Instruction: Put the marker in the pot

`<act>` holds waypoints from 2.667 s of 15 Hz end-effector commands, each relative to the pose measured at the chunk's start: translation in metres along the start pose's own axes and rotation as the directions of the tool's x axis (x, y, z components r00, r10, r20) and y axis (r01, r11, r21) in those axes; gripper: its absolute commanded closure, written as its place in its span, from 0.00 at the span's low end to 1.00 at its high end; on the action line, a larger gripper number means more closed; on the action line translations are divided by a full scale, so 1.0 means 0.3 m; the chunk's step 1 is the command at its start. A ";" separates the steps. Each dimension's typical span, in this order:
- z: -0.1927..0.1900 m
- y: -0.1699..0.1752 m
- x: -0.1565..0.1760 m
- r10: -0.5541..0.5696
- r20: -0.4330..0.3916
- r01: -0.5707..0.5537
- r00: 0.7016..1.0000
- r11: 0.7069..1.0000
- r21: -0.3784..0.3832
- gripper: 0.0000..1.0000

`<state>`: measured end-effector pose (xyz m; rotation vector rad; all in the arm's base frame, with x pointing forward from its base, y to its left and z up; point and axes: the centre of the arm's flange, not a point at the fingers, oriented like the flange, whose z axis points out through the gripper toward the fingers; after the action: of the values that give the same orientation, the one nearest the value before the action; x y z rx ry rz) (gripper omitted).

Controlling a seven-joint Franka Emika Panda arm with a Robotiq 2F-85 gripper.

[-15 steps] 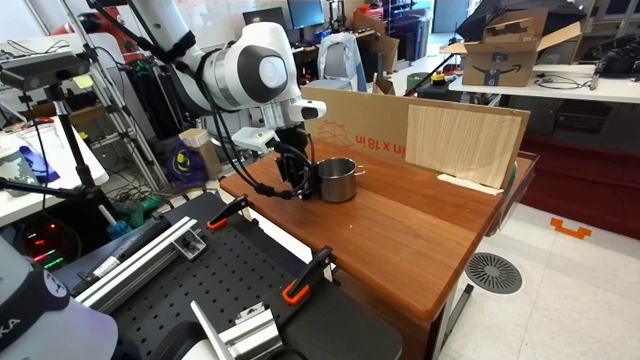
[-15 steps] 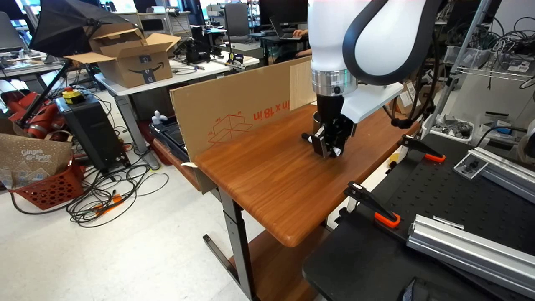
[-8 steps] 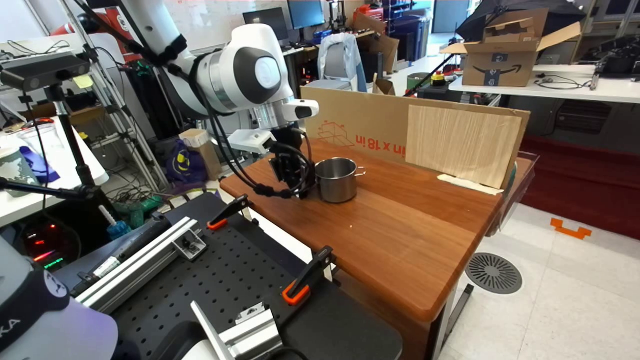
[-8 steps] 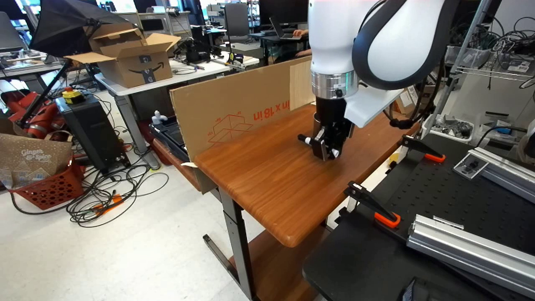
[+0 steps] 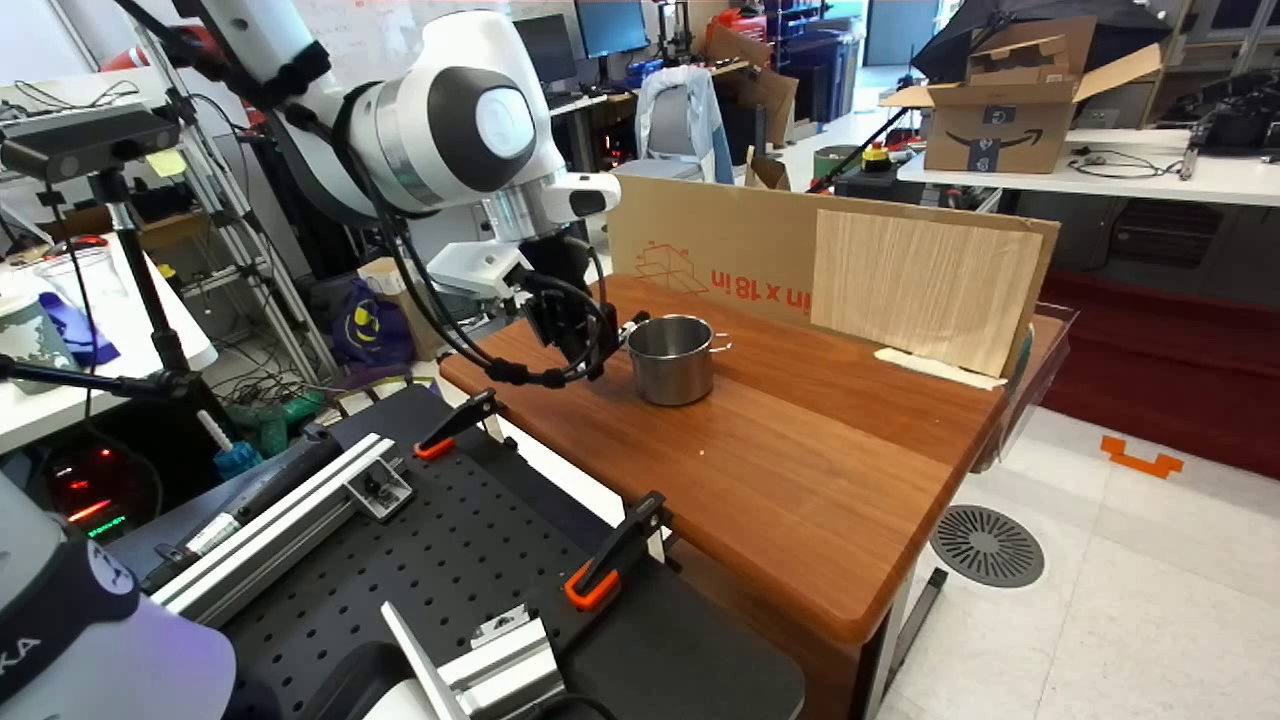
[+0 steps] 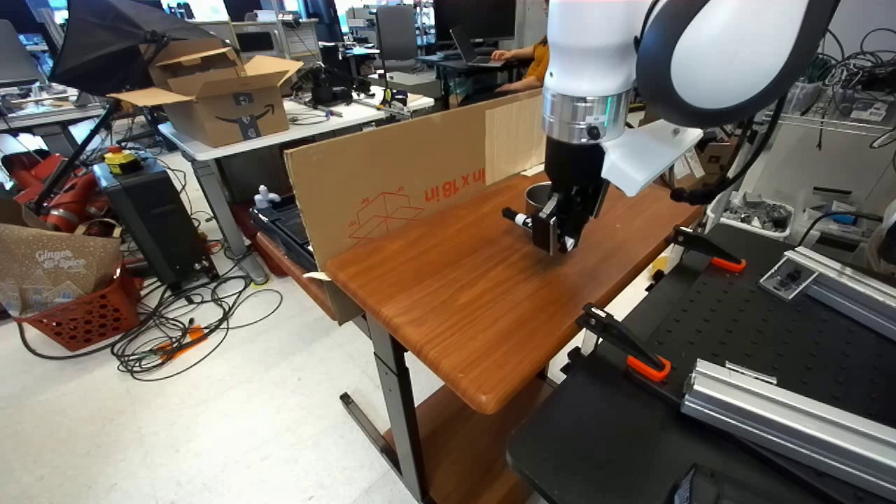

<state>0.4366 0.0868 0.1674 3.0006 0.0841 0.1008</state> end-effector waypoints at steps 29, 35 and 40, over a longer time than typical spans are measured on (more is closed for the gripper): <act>-0.361 0.391 0.068 0.030 0.457 -0.150 0.889 0.962 0.230 0.93; -0.249 0.412 0.195 0.018 0.561 -0.174 0.828 0.959 0.226 0.93; -0.177 0.421 0.260 0.007 0.630 -0.189 0.776 0.956 0.222 0.93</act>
<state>0.4979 -0.0232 0.2485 3.1413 -0.1283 -0.8572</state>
